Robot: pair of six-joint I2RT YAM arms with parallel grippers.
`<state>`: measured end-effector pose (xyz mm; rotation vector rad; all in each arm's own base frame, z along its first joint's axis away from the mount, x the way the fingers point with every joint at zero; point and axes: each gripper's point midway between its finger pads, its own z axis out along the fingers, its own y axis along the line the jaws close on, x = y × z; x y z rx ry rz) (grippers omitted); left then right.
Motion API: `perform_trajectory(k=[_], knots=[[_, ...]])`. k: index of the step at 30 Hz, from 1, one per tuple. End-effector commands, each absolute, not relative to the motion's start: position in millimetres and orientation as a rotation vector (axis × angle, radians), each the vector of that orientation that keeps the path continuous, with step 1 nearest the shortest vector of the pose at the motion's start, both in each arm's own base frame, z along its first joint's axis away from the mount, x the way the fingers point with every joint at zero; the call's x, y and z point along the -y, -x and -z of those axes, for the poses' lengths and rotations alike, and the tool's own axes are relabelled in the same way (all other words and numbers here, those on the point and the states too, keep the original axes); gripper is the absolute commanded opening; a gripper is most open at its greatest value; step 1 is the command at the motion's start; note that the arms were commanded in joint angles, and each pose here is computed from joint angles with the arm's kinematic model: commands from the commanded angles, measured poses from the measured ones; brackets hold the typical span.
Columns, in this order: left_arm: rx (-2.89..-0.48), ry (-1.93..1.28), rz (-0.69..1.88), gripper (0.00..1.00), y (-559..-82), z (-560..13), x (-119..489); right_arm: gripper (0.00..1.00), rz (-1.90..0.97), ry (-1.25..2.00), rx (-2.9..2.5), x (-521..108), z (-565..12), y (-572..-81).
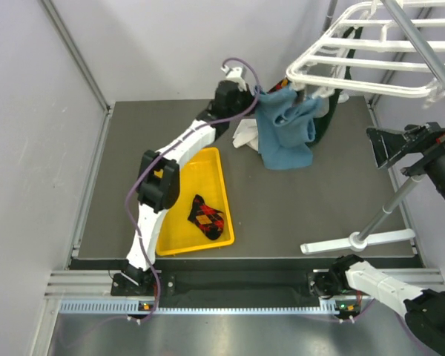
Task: Clip the socks to the hanger
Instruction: Rotate the hanger at the clothesline.
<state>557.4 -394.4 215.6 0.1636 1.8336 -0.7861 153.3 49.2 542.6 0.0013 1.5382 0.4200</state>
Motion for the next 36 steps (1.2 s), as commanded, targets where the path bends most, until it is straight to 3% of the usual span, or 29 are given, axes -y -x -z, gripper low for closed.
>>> perform_trajectory(k=[1, 2, 6, 12, 13, 17, 20, 24, 27, 28, 30, 33, 36], knots=[[-1.809, -0.187, 0.866, 0.06, -538.5, -301.9, 367.9, 1.0, -0.461, 0.004, -1.467, -52.2, -567.1, -150.1], [-1.8, -0.202, 0.89, 0.18, -527.8, -319.2, 363.8, 1.0, -0.46, 0.004, -1.469, -53.0, -567.7, -152.3], [-1.812, -0.307, 1.04, 0.4, -473.1, -343.1, 363.4, 1.0, -0.44, -0.023, -1.455, -47.5, -575.9, -153.4], [-1.627, -0.369, 1.278, 0.45, -383.5, -420.6, 348.5, 1.0, -0.426, -0.037, -1.451, -45.3, -578.5, -156.2], [-1.492, -0.389, 1.309, 0.45, -362.2, -460.1, 341.6, 1.0, -0.427, -0.042, -1.447, -44.6, -579.7, -156.0], [-1.228, -0.487, 1.434, 0.47, -296.3, -513.5, 359.0, 1.0, -0.446, -0.047, -1.444, -47.0, -581.4, -156.3], [-1.091, -0.703, 1.452, 0.49, -230.1, -508.5, 433.3, 1.0, -0.473, -0.046, -1.44, -50.7, -583.7, -155.9], [-1.01, -0.783, 1.281, 0.49, -197.7, -472.3, 505.0, 1.0, -0.504, -0.049, -1.426, -52.5, -587.4, -151.8], [-0.947, -0.848, 1.057, 0.5, -195.4, -422.7, 560.7, 1.0, -0.515, -0.055, -1.424, -51.0, -587.6, -147.3], [-1.004, -0.911, 1.003, 0.5, -206.1, -372.4, 589.8, 1.0, -0.517, -0.059, -1.418, -49.3, -588.8, -144.4], [-1.052, -0.884, 0.876, 0.47, -237.7, -360.8, 608.7, 1.0, -0.518, -0.06, -1.421, -48.1, -587.5, -141.7], [-1.171, -0.908, 0.742, 0.43, -288.8, -286.5, 636.7, 1.0, -0.528, -0.064, -1.417, -46.4, -586.8, -136.4], [-1.234, -0.852, 0.669, 0.42, -331.6, -271.9, 636.0, 1.0, -0.529, -0.058, -1.421, -46.1, -584.7, -134.2]])
